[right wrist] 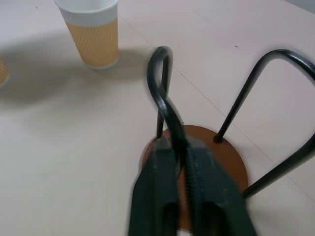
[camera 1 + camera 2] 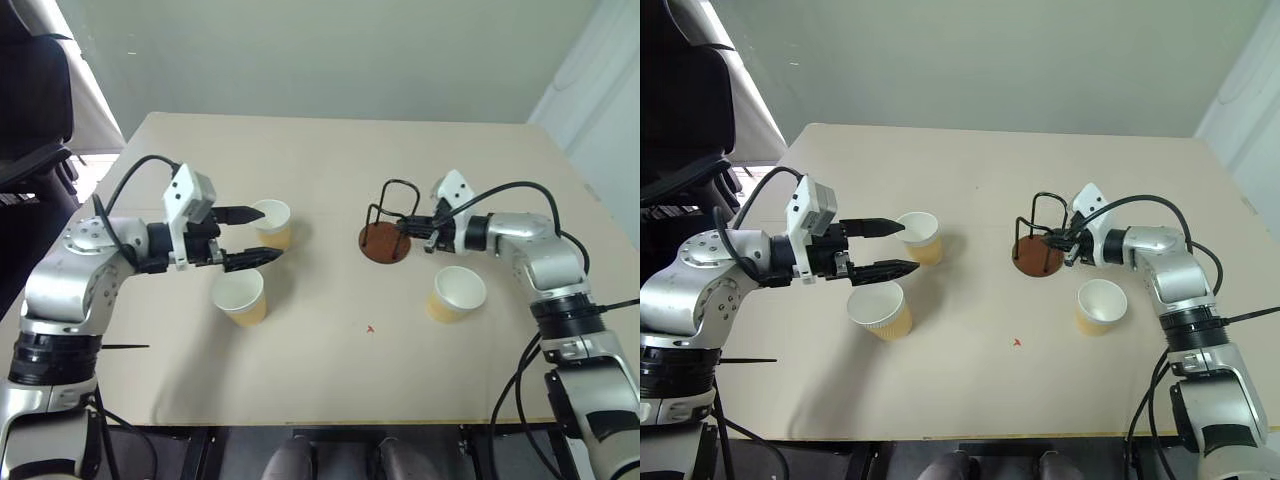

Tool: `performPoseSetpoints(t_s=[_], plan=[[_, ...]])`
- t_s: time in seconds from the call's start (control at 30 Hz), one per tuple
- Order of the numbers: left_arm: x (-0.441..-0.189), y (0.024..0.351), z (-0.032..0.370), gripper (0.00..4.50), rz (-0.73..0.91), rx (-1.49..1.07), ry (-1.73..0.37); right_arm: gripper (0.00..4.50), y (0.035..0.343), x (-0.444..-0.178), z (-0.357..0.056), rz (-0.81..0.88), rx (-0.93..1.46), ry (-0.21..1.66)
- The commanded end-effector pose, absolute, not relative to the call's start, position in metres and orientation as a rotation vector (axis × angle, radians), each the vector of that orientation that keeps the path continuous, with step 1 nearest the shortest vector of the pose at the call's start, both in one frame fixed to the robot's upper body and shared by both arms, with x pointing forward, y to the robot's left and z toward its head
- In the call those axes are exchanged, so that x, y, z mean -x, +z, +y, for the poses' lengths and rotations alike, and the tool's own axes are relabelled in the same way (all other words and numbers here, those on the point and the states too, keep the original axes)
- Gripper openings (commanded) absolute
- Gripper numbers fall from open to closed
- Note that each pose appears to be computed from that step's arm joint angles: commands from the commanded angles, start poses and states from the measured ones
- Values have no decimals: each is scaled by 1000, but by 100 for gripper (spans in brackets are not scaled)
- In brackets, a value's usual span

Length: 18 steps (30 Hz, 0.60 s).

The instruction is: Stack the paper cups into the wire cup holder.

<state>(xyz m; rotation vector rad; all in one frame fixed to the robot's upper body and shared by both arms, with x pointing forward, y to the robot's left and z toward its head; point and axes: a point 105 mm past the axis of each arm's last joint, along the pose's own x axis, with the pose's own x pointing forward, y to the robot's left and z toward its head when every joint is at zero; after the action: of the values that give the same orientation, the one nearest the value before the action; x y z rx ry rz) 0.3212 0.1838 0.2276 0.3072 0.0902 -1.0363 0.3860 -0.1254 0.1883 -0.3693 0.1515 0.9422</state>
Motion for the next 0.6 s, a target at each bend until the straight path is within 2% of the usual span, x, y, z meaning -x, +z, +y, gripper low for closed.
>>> performPoseSetpoints(t_s=[0.03,0.37,0.6], plan=[[-321,238,181,450,53,-333,-1052,4,211,-382,-123,79,367,951],[-297,240,166,450,133,-388,-1237,4,233,-330,-112,70,429,1147],[-286,250,164,450,145,-424,-1314,4,235,-300,-102,76,457,1227]])
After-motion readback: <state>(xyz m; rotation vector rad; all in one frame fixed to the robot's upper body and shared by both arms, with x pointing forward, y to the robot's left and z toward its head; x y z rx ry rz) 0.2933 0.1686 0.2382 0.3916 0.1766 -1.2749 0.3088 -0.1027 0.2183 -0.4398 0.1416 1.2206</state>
